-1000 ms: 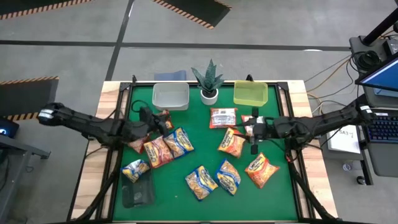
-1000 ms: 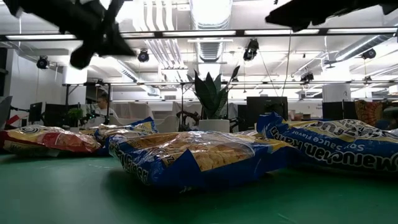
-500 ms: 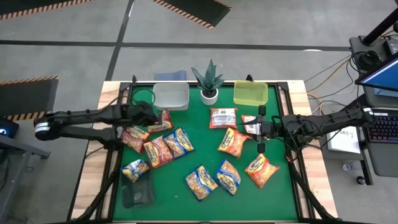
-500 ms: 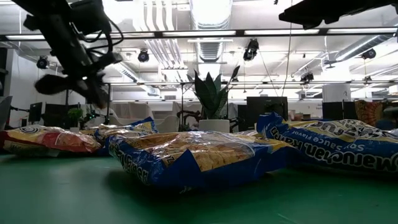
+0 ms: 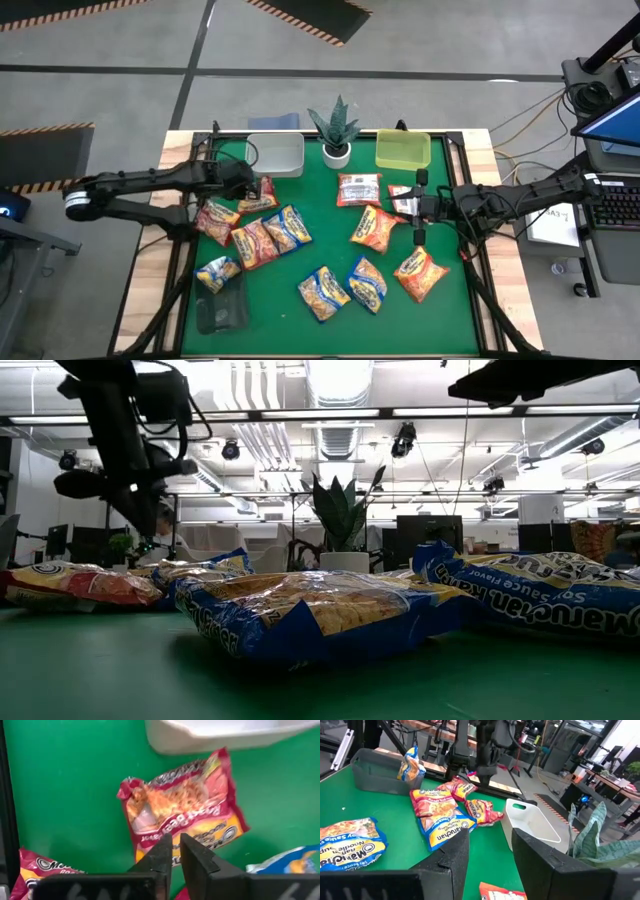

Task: Sort Maruchan noodles
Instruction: Put the top left red noodle pack into the white bin

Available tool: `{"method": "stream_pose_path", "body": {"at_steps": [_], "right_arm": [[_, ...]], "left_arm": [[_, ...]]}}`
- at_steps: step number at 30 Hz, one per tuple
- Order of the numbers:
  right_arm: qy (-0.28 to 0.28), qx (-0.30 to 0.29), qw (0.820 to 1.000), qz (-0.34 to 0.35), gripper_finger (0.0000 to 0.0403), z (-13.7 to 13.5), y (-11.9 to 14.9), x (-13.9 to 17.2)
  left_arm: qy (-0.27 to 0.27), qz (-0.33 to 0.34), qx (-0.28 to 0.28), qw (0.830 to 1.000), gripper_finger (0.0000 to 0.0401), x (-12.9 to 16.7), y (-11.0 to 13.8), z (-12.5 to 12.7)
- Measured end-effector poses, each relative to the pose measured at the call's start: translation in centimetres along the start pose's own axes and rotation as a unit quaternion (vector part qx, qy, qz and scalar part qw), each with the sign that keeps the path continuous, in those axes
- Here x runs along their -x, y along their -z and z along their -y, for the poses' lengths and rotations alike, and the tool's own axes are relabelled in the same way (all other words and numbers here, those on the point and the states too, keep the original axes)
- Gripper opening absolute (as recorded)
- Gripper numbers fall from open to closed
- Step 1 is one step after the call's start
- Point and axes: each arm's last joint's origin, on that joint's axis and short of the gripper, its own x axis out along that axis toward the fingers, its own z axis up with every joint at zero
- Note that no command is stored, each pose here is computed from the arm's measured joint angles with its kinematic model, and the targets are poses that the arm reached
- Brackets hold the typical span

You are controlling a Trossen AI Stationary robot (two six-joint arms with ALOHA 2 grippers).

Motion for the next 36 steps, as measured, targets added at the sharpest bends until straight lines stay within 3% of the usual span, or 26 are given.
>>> {"method": "stream_pose_path", "body": {"at_steps": [10,13,36], "right_arm": [[-0.002,0.0,1.0,-0.006,0.0146,0.0,0.1,0.0],[-0.003,0.0,1.0,-0.011,0.0145,-0.1,0.3,0.0],[-0.008,-0.029,0.999,-0.027,0.0144,-0.3,0.8,-0.1]], "left_arm": [[-0.039,-0.035,-0.004,0.999,0.0169,-2.1,0.1,0.4],[-0.045,-0.031,-0.002,0.999,0.0195,-2.8,-0.2,0.5],[-0.08,-0.053,-0.024,0.995,0.0178,-6.4,0.1,0.3]]}}
